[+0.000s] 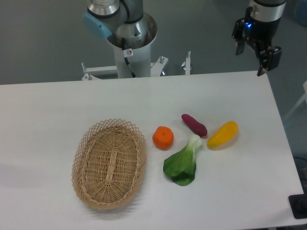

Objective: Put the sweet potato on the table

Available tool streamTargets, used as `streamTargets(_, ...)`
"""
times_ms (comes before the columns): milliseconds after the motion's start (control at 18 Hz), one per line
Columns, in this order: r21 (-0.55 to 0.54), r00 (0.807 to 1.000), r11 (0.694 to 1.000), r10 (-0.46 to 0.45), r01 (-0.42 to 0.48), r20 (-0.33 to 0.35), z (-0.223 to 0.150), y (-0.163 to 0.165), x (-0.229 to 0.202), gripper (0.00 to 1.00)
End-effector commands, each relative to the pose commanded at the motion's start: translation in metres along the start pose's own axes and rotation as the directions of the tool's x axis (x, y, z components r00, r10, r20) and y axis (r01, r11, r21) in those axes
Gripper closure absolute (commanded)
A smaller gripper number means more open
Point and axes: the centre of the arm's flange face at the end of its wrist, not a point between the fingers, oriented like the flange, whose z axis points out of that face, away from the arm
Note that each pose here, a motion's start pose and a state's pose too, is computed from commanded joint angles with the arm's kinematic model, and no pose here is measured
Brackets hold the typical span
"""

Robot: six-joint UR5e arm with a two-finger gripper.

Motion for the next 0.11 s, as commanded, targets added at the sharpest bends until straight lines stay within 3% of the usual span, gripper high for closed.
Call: streamTargets(111, 0.001, 1.0, 1.0, 0.005, -0.005, 0.005, -0.0024, -0.0044, -0.0009, 0.0)
